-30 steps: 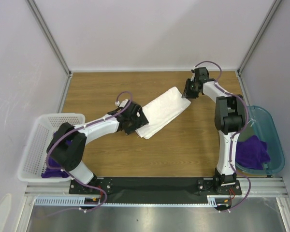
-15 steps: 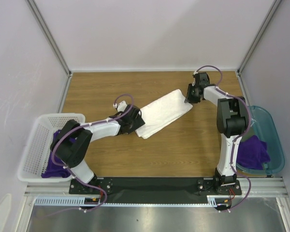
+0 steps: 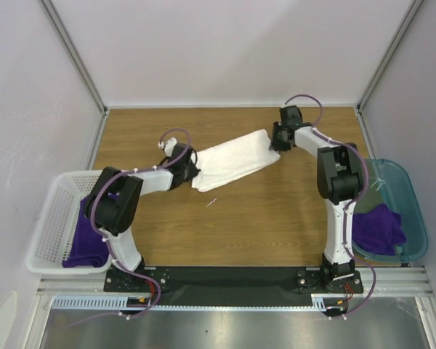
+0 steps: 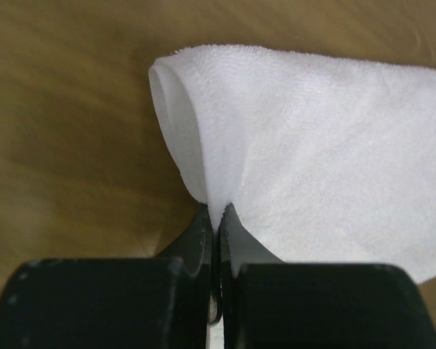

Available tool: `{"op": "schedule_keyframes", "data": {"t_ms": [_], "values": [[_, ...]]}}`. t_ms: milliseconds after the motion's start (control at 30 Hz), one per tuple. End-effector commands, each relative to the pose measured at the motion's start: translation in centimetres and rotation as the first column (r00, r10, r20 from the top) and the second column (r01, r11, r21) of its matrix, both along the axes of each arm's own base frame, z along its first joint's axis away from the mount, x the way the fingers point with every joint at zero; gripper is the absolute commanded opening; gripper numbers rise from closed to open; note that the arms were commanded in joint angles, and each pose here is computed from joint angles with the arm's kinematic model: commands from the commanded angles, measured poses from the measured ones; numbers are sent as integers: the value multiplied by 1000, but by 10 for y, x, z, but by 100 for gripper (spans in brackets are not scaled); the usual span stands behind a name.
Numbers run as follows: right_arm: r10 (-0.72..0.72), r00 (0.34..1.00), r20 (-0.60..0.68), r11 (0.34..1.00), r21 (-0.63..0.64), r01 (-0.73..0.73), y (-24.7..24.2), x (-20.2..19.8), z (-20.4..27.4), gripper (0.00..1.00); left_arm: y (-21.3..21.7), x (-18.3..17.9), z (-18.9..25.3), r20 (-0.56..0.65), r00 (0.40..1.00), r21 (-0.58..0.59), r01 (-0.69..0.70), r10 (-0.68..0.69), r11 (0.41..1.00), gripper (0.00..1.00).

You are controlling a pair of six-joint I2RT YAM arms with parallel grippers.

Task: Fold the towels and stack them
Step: Neatly place the folded towel into the bin

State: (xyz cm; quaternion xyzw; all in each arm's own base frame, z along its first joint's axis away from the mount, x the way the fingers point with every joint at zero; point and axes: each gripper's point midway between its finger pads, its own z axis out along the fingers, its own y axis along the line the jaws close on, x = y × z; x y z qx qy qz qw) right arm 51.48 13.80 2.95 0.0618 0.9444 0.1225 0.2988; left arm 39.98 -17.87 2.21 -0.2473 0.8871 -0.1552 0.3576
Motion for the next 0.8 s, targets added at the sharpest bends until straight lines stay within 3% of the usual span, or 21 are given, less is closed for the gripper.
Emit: {"op": "schedule_keyframes", "data": {"t_ms": [0, 67, 133, 200, 233, 267, 367, 400, 500, 567, 600, 667, 700, 767], "values": [[-4, 1000, 25, 1000, 21, 4, 43, 22, -9, 28, 45, 40, 3, 3, 997, 73, -79, 79, 994, 0], [16, 995, 95, 997, 69, -22, 72, 48, 8, 29, 65, 51, 2, -7, 994, 68, -108, 109, 992, 0], [32, 997, 64, 994, 100, -38, 95, 58, -18, 30, 67, 60, 4, 6, 993, 31, -117, 117, 993, 0], [71, 987, 141, 982, 162, -94, 137, 84, 11, 32, 78, 71, 13, 11, 987, 18, -158, 158, 987, 0], [76, 992, 102, 979, 180, -94, 151, 87, -22, 34, 87, 60, 0, -70, 978, 34, -195, 197, 980, 0], [92, 974, 208, 958, 247, -144, 180, 104, 22, 36, 98, 60, 0, -87, 970, 28, -227, 229, 973, 0], [49, 952, 303, 902, 396, -172, 219, 118, 44, 53, 116, 51, -1, -124, 945, -14, -308, 304, 951, 0], [30, 938, 345, 881, 433, -188, 227, 123, 60, 64, 122, 46, -4, -139, 937, -18, -327, 321, 945, 0], [-10, 926, 376, 855, 483, -187, 227, 122, 109, 95, 140, 43, 7, -130, 923, -22, -367, 361, 930, 0], [-13, 923, 386, 875, 451, -176, 216, 120, 123, 98, 147, 47, 11, -119, 929, -15, -355, 351, 935, 0], [-13, 904, 427, 886, 425, -188, 209, 116, 154, 99, 154, 50, 13, -113, 929, -2, -356, 353, 935, 0], [-29, 917, 397, 910, 390, -140, 189, 110, 157, 100, 162, 60, 21, -103, 940, 48, -323, 326, 945, 0], [-47, 906, 420, 912, 387, -132, 179, 105, 183, 100, 169, 67, 24, -96, 941, 61, -320, 325, 945, 0], [-54, 917, 395, 925, 367, -103, 167, 98, 180, 100, 175, 70, 24, -102, 951, 80, -284, 291, 955, 0]]}}
